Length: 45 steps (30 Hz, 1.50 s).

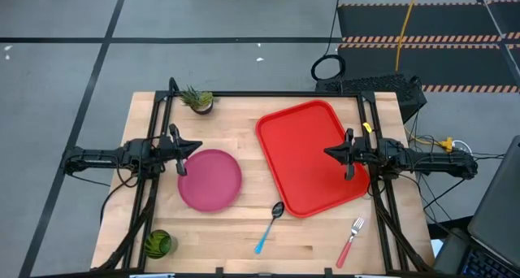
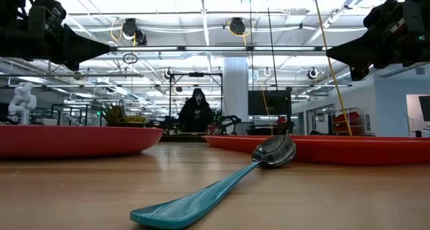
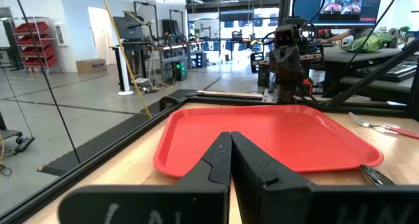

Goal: Pick and place plate/cup/fork/spoon on tray

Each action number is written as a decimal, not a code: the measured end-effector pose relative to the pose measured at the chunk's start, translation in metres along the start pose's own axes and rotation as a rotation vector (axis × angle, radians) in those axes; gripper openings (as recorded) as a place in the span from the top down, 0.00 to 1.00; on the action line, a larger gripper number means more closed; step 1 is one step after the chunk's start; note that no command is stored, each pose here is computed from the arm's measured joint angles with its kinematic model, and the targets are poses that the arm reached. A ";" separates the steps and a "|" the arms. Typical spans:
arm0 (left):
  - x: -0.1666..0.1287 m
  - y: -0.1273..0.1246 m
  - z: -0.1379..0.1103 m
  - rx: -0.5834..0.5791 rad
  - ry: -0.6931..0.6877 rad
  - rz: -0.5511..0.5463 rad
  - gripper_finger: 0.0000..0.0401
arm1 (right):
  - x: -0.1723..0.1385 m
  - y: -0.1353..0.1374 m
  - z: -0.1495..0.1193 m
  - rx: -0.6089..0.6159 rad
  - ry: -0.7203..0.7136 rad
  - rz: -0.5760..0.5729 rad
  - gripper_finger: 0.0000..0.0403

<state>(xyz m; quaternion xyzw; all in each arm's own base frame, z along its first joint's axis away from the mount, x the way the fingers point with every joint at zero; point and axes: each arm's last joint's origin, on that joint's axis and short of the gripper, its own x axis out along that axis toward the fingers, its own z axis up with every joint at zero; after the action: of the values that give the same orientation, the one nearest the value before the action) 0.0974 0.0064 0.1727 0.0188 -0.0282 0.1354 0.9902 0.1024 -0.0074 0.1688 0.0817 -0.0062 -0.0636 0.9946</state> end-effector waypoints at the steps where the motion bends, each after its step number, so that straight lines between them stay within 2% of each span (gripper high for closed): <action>1: 0.000 0.000 0.000 0.000 0.000 0.000 0.99 | 0.000 0.000 0.000 0.000 0.000 0.000 1.00; 12: 0.000 0.000 0.000 0.000 0.000 0.000 0.99 | 0.000 0.000 0.000 0.000 0.000 0.000 1.00; 18: 0.000 0.000 0.000 0.000 0.000 0.000 0.99 | 0.000 0.000 0.000 -0.100 0.000 0.000 1.00; 27: 0.000 0.000 0.000 0.000 0.000 0.000 0.99 | 0.000 0.000 0.000 -0.104 -0.001 0.000 1.00; 39: 0.000 0.000 0.000 0.000 0.000 0.000 0.99 | 0.000 0.000 0.001 0.114 -0.012 -0.007 1.00; 45: 0.000 0.000 0.000 0.000 0.000 0.000 0.99 | 0.000 0.000 0.001 0.135 -0.009 -0.003 1.00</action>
<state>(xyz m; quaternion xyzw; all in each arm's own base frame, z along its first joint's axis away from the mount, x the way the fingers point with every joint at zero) 0.0974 0.0064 0.1726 0.0190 -0.0281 0.1353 0.9902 0.1024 -0.0076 0.1697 0.1481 -0.0147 -0.0646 0.9868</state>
